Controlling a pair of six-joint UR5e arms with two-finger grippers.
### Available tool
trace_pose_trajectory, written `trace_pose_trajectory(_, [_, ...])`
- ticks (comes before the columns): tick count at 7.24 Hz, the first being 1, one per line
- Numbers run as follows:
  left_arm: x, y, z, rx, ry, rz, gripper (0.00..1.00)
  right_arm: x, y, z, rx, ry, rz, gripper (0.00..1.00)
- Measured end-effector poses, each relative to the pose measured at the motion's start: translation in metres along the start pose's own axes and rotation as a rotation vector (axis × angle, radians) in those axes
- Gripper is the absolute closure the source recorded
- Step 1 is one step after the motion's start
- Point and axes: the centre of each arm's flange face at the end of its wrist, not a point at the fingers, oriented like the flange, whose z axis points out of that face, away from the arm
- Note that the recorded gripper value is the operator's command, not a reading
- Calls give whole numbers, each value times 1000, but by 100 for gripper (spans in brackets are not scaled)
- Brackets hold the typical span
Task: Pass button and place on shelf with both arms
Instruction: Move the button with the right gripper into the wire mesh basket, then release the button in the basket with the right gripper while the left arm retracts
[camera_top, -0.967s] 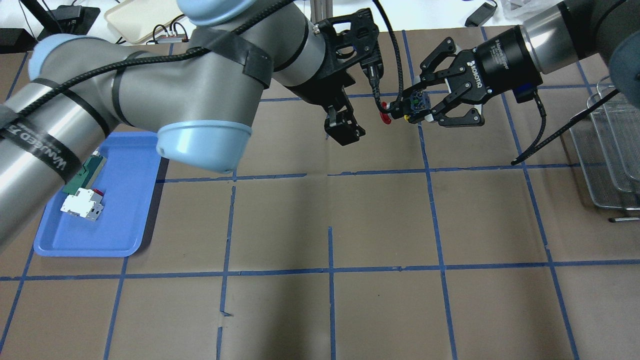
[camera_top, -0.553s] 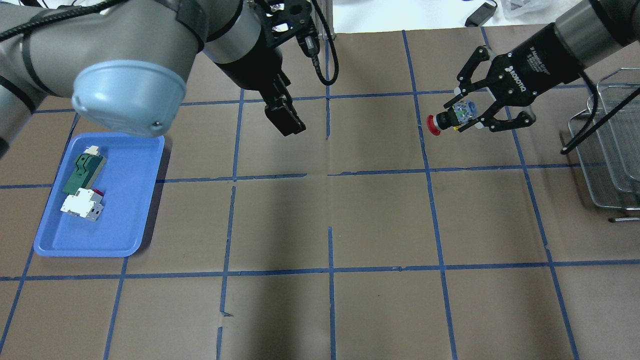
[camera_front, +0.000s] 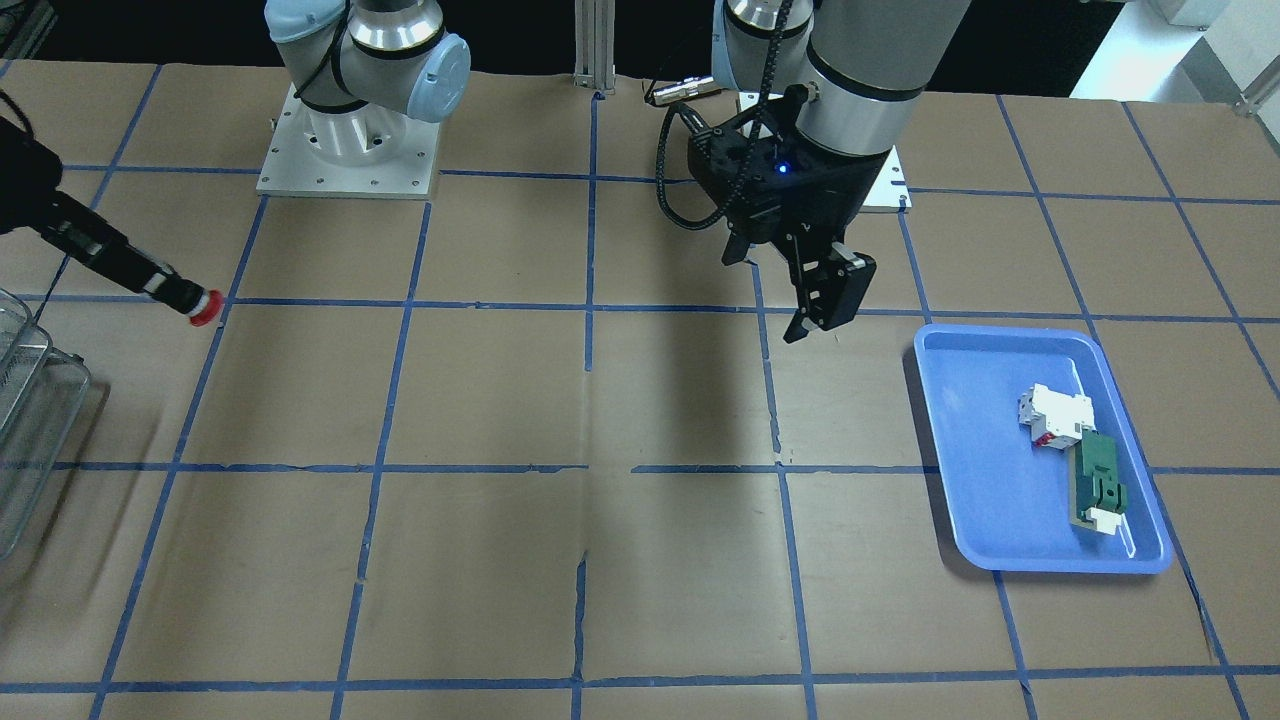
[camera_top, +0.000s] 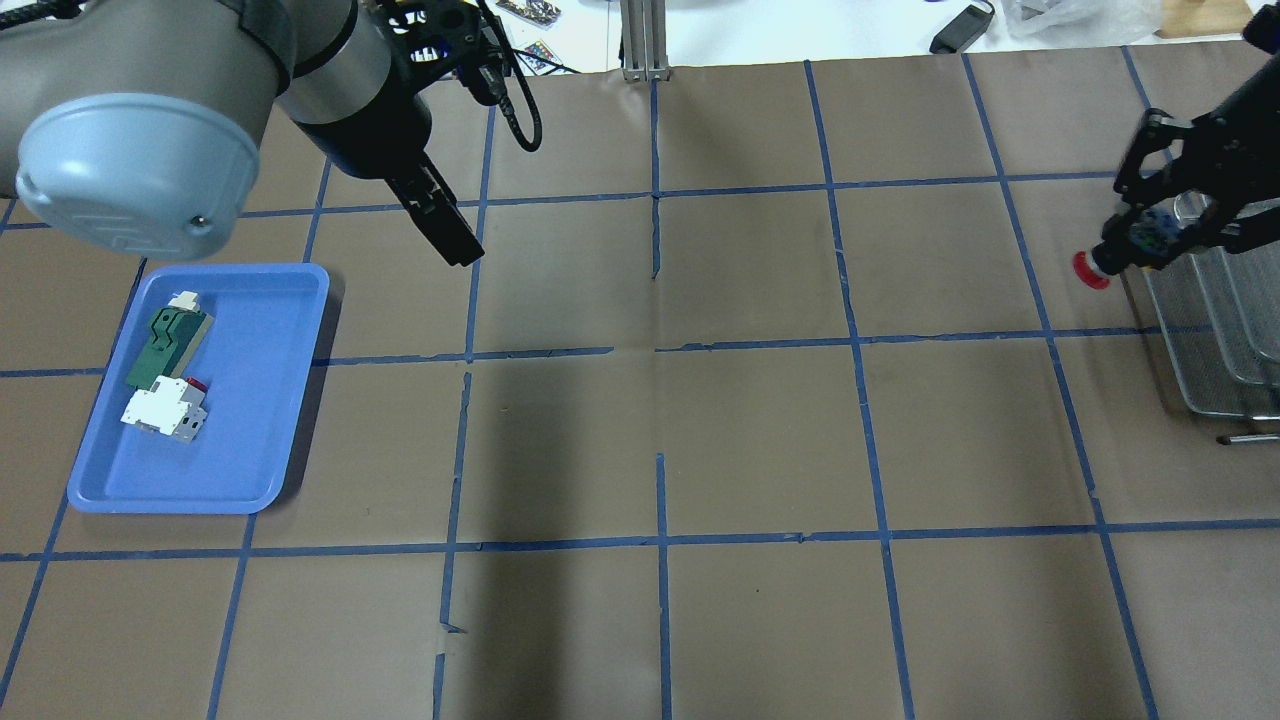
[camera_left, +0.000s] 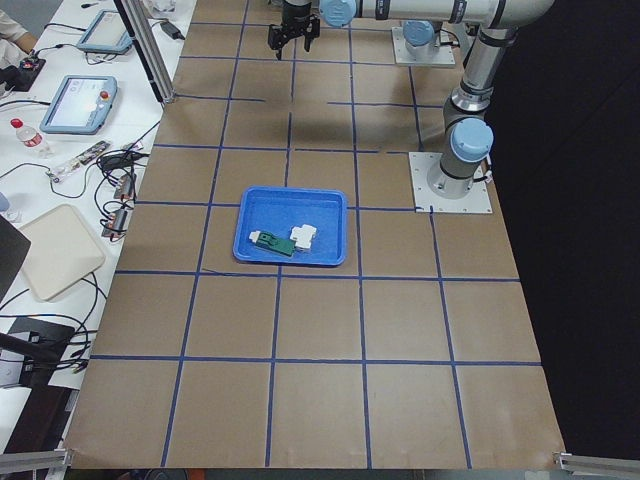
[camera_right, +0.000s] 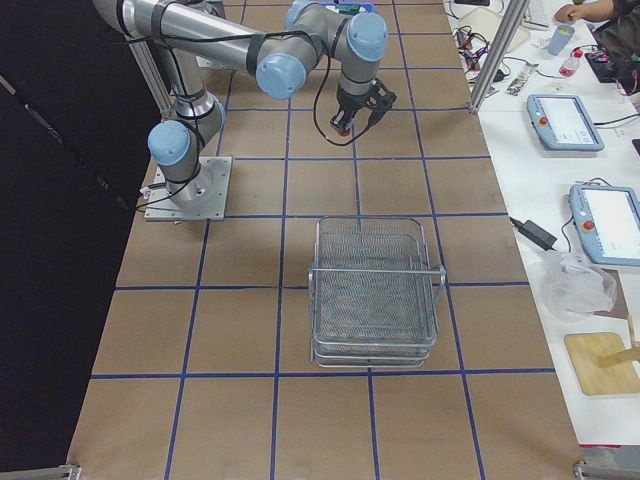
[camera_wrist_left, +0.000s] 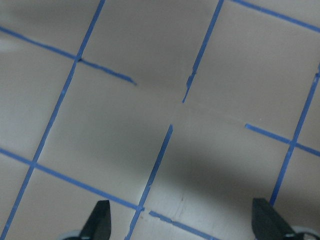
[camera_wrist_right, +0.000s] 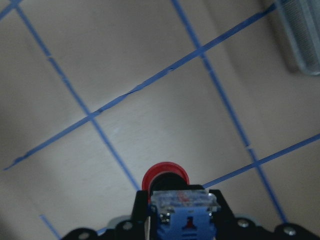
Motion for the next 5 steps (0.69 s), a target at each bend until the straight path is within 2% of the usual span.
trace_pose_trajectory(1, [-6,10,-2,-2,-7,-71,0,33,-14,-8,27,94,-67,100])
trace_pose_trajectory(2, [-11,17,-5,0,-15,-171,0,60,-31,-14,59,157,-124,100])
trace_pose_trajectory(4, [-15,28,-14,-20,-60,-370,0,89,-68,-7,96,248,-212,100])
trace_pose_trajectory(5, [-17,32,-16,-40,-93,-478,0,96,-81,0,109,271,-227,100])
